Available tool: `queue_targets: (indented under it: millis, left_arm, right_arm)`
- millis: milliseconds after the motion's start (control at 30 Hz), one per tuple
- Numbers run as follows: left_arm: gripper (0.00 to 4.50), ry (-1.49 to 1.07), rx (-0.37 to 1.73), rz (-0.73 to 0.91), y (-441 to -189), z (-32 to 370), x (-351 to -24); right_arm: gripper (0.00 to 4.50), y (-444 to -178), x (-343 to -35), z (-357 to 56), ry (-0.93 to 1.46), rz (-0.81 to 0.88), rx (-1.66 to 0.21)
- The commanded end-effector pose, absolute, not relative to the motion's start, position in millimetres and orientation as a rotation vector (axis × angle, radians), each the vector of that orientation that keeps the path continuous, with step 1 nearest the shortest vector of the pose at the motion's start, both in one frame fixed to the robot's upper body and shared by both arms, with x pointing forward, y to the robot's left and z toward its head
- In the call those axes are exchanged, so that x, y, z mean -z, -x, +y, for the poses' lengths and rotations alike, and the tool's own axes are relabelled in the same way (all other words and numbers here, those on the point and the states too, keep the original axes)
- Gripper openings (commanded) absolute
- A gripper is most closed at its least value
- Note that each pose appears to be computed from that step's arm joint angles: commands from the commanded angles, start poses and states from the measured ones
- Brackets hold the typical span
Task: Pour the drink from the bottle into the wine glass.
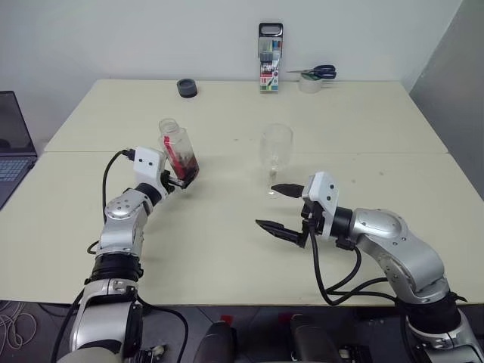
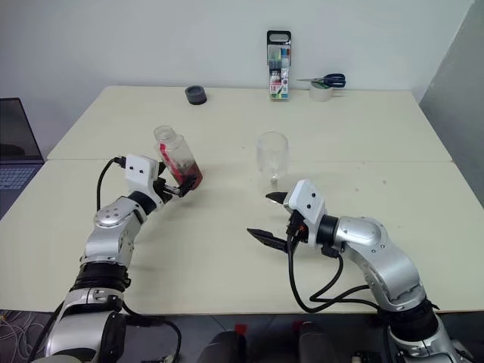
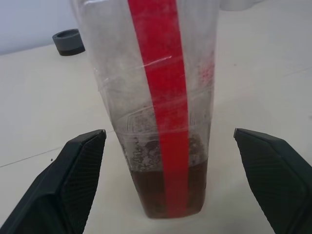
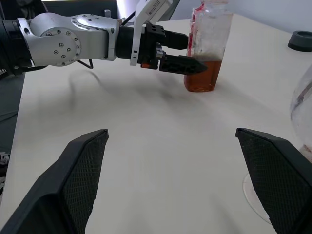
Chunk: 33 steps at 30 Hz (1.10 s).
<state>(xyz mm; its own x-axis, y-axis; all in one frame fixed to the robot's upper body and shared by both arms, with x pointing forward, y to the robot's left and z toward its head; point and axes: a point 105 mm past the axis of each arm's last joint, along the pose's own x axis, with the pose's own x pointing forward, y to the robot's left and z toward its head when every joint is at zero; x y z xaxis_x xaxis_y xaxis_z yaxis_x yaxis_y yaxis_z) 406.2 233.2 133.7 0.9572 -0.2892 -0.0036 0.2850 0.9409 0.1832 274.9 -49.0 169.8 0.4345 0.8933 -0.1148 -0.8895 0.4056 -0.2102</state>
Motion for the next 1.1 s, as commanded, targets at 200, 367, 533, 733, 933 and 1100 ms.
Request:
queue_targets:
  millis: [200, 367, 533, 733, 933, 1100]
  left_arm:
    - [4.5, -0.189, 0.298, -0.08, -419, 227, -153]
    - [3.94, -0.189, 0.307, -0.076, -426, 224, -153]
    - [2.34, -0.178, 0.311, -0.074, -429, 225, -151]
    - [1.68, -0.159, 0.335, -0.075, -430, 221, -150]
    - [1.68, -0.259, 0.406, -0.148, -430, 199, -171]
    - [1.68, -0.44, 0.45, -0.242, -429, 173, -199]
  right_arm:
    - [4.48, -272, -189, -47, 0.274, -0.097, -1.122]
    - [4.5, -273, -190, -47, 0.281, -0.107, -1.115]
    - [4.5, -273, -191, -48, 0.281, -0.121, -1.102]
    - [4.5, -273, -195, -50, 0.283, -0.144, -1.086]
    - [4.5, -278, -207, -58, 0.272, -0.201, -1.017]
    - [4.5, -281, -219, -68, 0.246, -0.274, -0.929]
